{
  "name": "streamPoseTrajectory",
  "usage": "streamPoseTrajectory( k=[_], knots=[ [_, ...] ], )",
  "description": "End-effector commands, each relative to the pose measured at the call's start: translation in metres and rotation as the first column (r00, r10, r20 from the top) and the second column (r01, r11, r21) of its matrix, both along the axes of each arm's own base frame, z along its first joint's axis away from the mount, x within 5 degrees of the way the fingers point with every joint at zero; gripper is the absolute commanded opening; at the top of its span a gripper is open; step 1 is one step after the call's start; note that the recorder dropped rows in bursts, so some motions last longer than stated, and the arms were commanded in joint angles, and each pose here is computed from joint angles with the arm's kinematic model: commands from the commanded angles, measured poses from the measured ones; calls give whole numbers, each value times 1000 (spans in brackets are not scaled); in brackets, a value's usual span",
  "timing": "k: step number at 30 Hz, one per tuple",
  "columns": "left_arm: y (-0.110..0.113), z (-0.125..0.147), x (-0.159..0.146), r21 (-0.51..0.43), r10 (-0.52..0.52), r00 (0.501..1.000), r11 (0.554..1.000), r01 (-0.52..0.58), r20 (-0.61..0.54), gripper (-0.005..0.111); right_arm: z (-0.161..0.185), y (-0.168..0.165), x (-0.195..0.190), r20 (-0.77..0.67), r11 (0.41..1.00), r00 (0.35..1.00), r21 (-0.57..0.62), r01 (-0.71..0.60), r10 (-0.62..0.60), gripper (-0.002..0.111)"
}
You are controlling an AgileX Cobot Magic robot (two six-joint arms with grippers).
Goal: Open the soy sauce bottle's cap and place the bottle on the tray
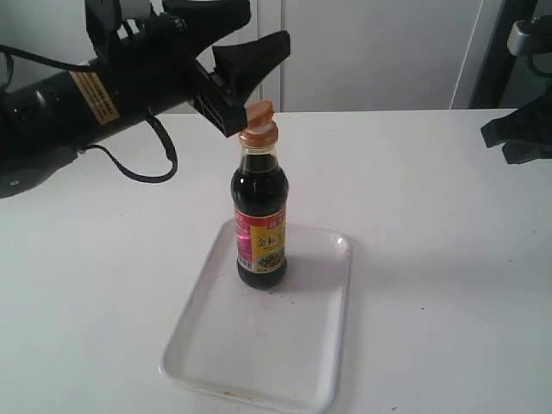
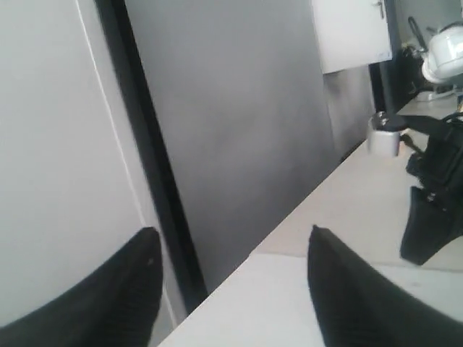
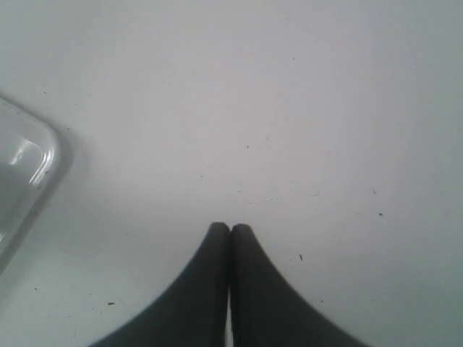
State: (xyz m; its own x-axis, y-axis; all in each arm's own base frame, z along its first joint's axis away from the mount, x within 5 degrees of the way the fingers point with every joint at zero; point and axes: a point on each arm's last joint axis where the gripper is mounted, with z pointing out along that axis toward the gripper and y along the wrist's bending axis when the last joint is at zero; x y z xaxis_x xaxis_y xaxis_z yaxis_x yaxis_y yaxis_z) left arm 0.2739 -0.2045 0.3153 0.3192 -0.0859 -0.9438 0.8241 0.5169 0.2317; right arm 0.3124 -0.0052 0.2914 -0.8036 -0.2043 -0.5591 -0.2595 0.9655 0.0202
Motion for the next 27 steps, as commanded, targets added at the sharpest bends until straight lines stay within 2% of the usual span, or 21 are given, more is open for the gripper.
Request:
streamPoseTrajectory(
  k=[1, 4, 7, 8, 10, 12, 13, 14, 16, 17, 18, 23, 27],
  knots=[
    [12, 11, 0, 148, 155, 988, 976, -157, 24, 44, 2, -1, 1, 11, 1000, 1000, -3, -5, 5, 0],
    [23, 16, -1, 216, 262, 965, 941, -259, 17, 26, 2, 0, 1, 9, 1000, 1000, 0, -5, 5, 0],
    [36, 19, -2, 314, 377, 926, 879, -359, 6, 2, 2, 0, 1, 9, 1000, 1000, -2, -7, 7, 0],
    [39, 20, -3, 336, 400, 916, 863, -378, 2, 0, 2, 0, 1, 9, 1000, 1000, -2, -7, 7, 0],
    [47, 19, -4, 385, 469, 882, 823, -417, -47, 0, 2, 0, 1, 13, 1000, 1000, -6, -12, 12, 0],
    [56, 14, -7, 480, 538, 837, 761, -436, -93, 0, 2, 0, 1, 14, 1000, 1000, -11, -20, 20, 0],
    [58, 13, -8, 501, 547, 831, 748, -434, -98, 0, 2, 0, 1, 14, 1000, 1000, -11, -20, 20, 0],
    [63, 11, -12, 558, 568, 816, 713, -424, -105, 0, 2, -1, 1, 15, 1000, 1000, -16, -25, 26, 0],
    [68, 9, -15, 618, 597, 791, 674, -405, -132, 0, 2, -1, 1, 13, 1000, 1000, -16, -26, 26, 0],
    [69, 10, -16, 630, 606, 783, 665, -401, -140, 0, 2, -1, 1, 13, 1000, 1000, -16, -26, 26, 0],
    [73, 10, -18, 670, 629, 761, 634, -385, -159, 0, 3, 0, 0, 17, 1000, 999, -16, -26, 27, 0],
    [84, 12, -30, 742, 683, 702, 574, -347, -200, 0, 12, 0, -4, 46, 999, 999, -20, -25, 26, 0],
    [94, 17, -43, 760, 725, 642, 557, -335, -249, 0, 20, 0, -10, 65, 999, 997, -23, -28, 30, 0]
  ],
)
